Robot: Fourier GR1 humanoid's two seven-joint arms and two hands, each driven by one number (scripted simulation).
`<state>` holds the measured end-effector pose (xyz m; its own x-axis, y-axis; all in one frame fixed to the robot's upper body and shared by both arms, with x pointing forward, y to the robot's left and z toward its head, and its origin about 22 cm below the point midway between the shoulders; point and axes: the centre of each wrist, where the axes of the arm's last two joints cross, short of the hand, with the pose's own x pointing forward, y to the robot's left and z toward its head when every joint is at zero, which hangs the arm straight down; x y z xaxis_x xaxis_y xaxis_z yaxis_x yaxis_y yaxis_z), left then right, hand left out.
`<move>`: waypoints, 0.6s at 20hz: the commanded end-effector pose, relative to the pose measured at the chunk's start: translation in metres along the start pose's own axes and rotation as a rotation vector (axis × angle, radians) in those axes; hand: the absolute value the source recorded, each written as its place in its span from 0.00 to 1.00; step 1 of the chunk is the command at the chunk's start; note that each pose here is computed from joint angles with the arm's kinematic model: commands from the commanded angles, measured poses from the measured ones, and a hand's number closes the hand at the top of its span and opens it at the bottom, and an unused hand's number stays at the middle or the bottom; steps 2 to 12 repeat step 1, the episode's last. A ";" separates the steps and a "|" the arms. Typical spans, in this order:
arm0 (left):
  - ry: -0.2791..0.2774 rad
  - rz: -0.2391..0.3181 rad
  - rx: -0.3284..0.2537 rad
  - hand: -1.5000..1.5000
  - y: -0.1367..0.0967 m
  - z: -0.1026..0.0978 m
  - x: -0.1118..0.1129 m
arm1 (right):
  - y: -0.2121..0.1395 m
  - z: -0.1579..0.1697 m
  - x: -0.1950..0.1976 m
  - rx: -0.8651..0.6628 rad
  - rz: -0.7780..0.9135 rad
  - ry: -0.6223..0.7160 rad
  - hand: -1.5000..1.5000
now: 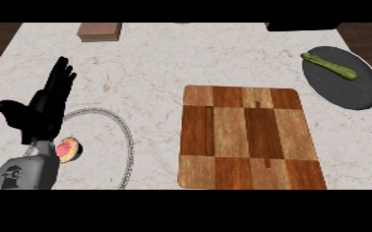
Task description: Pick the squash from the cutting board and place it in the pan
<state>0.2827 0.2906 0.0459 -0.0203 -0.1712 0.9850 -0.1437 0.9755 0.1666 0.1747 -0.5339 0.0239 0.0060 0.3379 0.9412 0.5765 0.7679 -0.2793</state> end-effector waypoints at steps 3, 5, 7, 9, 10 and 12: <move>0.002 0.009 -0.010 0.50 0.002 -0.002 0.004 | 0.007 0.017 0.035 -0.011 0.024 -0.001 0.00; 0.002 0.009 -0.010 0.50 0.002 -0.002 0.004 | 0.007 0.017 0.035 -0.011 0.024 -0.001 0.00; 0.002 0.009 -0.010 0.50 0.002 -0.002 0.004 | 0.007 0.017 0.035 -0.011 0.024 -0.001 0.00; 0.002 0.009 -0.010 0.50 0.002 -0.002 0.004 | 0.007 0.017 0.035 -0.011 0.024 -0.001 0.00; 0.002 0.009 -0.010 0.50 0.002 -0.002 0.004 | 0.007 0.017 0.035 -0.011 0.024 -0.001 0.00; 0.002 0.009 -0.010 0.50 0.002 -0.002 0.004 | 0.007 0.017 0.035 -0.011 0.024 -0.001 0.00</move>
